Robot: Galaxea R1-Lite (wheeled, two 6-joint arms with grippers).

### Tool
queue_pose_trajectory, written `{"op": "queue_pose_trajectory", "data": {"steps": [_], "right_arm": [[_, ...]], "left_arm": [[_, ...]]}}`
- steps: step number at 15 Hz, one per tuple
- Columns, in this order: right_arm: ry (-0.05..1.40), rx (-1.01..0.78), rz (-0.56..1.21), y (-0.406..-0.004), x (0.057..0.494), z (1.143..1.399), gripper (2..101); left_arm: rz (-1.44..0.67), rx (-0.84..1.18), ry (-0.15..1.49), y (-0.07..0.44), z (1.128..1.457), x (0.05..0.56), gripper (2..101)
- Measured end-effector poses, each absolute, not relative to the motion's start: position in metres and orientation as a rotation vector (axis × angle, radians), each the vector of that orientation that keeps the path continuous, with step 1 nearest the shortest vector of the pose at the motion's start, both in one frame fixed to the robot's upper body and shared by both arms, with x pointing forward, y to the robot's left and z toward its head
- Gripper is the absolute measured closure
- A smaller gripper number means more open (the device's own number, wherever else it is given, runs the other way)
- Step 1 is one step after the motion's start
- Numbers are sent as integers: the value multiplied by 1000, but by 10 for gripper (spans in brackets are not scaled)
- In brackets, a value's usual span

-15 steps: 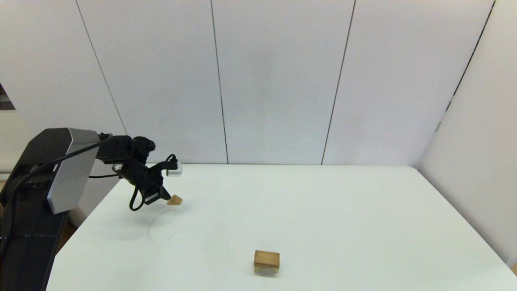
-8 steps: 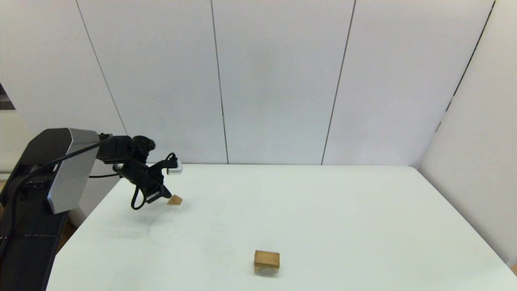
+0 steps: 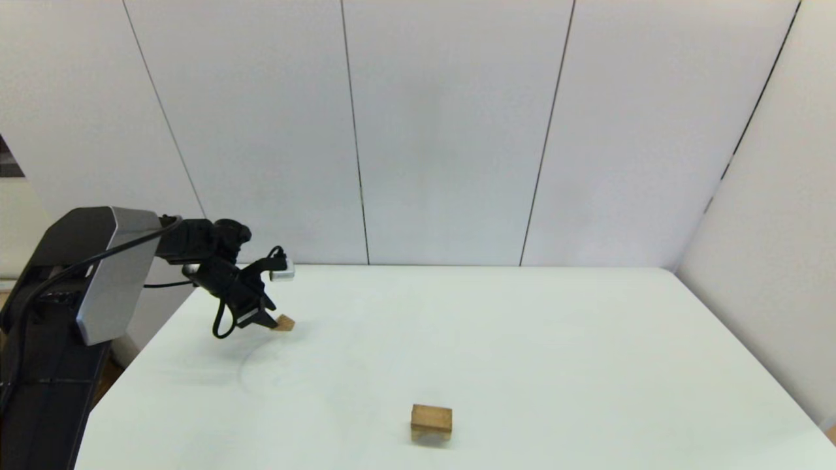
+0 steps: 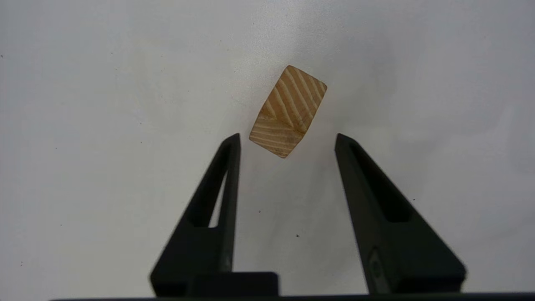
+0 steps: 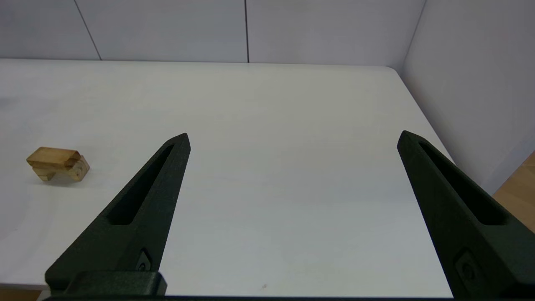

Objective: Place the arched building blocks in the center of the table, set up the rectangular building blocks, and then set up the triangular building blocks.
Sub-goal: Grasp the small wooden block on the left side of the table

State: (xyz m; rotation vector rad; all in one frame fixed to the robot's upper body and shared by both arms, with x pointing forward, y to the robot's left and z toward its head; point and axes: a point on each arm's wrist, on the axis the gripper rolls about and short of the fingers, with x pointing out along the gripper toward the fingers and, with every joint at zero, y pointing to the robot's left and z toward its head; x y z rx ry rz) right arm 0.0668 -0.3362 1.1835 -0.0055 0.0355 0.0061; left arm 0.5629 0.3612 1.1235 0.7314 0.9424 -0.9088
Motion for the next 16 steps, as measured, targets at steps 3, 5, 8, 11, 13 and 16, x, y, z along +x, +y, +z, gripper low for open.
{"op": "queue_pose_trajectory", "data": {"steps": [3, 5, 8, 11, 13, 16], "right_arm": [[36, -5, 6, -336, 67, 1183, 43], [35, -6, 6, -336, 67, 1184, 43], [36, -5, 5, -336, 67, 1183, 43], [36, -5, 5, -336, 67, 1183, 43], [36, -5, 6, -336, 67, 1183, 43], [35, -6, 6, -336, 67, 1184, 43]], "left_arm": [[-901, 743, 924, 361, 1124, 565, 382], [-887, 754, 901, 361, 1122, 569, 306], [-884, 762, 888, 360, 1113, 572, 227], [-896, 758, 896, 357, 1108, 572, 173], [-902, 759, 897, 355, 1107, 572, 148], [-903, 755, 901, 356, 1106, 572, 119]]}}
